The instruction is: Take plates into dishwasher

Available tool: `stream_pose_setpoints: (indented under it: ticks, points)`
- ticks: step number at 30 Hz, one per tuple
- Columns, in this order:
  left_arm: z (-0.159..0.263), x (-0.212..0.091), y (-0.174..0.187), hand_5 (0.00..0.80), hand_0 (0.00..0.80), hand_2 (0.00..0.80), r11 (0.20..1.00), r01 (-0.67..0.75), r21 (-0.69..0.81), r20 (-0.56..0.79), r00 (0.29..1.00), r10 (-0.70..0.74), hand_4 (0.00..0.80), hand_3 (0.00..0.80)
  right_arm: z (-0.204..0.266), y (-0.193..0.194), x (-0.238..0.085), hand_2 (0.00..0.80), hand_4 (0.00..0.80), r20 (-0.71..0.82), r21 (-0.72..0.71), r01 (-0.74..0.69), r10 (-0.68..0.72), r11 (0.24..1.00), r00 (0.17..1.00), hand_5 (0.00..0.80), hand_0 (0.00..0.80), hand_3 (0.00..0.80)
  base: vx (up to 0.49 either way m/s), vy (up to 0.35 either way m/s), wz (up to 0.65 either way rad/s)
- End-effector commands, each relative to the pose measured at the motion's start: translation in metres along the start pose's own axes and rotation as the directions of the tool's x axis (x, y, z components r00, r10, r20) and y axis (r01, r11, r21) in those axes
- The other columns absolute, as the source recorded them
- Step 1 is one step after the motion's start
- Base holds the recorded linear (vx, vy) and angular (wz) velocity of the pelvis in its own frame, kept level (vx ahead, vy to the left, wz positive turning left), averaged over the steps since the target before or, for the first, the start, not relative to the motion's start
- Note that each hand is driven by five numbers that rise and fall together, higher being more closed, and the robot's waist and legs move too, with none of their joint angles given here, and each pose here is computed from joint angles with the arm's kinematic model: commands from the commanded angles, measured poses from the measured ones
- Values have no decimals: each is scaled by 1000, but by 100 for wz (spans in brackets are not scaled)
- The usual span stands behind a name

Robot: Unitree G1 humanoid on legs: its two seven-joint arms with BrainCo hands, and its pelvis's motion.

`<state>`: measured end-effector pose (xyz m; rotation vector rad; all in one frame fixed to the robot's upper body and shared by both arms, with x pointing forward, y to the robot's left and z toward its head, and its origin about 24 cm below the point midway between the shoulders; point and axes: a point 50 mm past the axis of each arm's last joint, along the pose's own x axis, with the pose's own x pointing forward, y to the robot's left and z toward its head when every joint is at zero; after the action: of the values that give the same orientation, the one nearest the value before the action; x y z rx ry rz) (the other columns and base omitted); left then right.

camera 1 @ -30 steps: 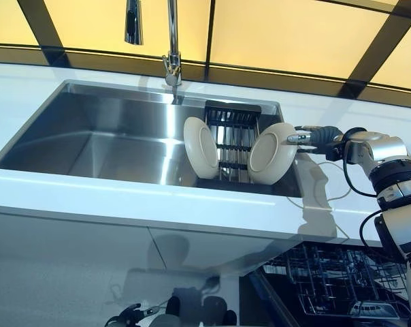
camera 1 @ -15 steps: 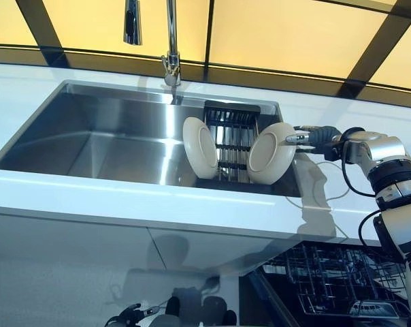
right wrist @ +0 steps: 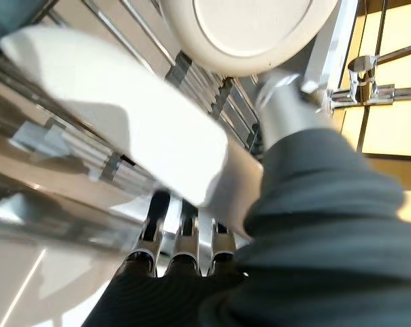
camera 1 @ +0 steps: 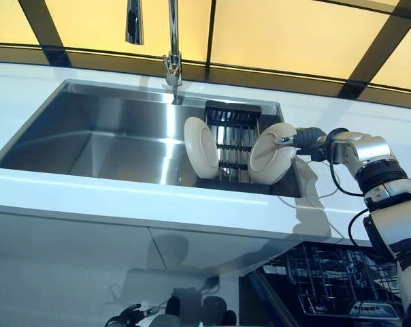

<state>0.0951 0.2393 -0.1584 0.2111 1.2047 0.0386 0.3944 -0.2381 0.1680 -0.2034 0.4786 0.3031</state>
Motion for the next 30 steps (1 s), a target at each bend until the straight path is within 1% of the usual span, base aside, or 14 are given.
stream_pose_setpoints:
  ticks: [1,10,19,24,25,30]
  points:
    - [11,2,3,0,0,0,999,-6,48,22,1000,5,0,0,27,1,-8,800,800,76,-68,17,-11,998,997,800,800,800,0,0,0]
    - [11,2,2,0,0,0,999,-9,46,20,1000,8,0,0,31,-2,-10,800,800,90,-70,63,-57,996,994,800,800,800,0,0,0]
    - [10,2,3,0,0,0,999,-17,45,15,1000,17,0,0,42,-15,-19,800,800,142,-65,175,-164,982,976,800,800,800,0,0,0]
    - [10,2,3,0,0,0,999,-18,43,17,1000,17,0,0,56,-26,-29,800,800,207,-90,277,-254,957,945,800,800,800,0,0,0]
    - [10,2,4,0,0,0,999,-19,44,17,1000,19,0,0,64,-30,-35,800,800,233,-102,325,-295,940,927,800,800,800,0,0,0]
    - [10,2,6,0,0,0,998,-28,49,16,1000,27,0,0,85,-43,-55,800,800,317,-90,449,-402,889,859,800,800,800,0,0,0]
